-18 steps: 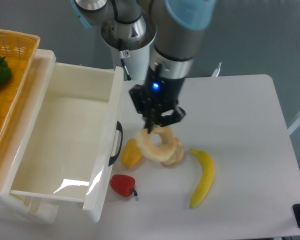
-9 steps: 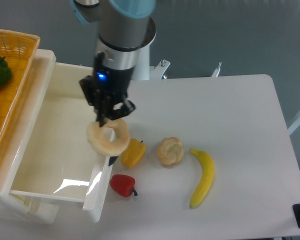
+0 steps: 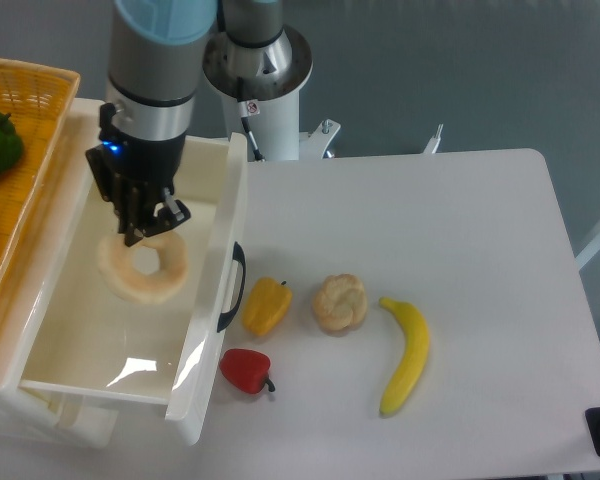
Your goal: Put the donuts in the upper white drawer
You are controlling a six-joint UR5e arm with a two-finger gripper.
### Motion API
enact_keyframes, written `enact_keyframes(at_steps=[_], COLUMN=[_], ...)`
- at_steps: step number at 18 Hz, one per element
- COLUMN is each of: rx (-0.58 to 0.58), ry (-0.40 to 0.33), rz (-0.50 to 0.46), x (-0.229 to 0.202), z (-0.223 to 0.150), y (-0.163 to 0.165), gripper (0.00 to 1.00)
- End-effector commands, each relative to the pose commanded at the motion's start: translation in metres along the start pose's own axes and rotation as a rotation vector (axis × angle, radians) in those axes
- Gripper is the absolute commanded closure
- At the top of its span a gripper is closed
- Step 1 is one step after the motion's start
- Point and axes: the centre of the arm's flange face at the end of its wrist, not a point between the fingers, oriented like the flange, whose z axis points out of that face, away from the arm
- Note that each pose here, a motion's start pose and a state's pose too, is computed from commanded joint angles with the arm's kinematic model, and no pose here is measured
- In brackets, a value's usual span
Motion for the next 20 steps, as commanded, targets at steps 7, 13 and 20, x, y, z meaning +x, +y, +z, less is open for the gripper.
enact_keyframes(at_steps=[7, 13, 20], rx=[-0.002, 0.001, 0.01], ry=[-0.005, -0.011, -0.026], rz=[-0.005, -0.02, -0.066], x=[0.001, -0.007, -0.029], z=[-0.002, -0.005, -0.014], y=[0.0, 0.005, 0.02], gripper=[0.0, 0.0, 0.0])
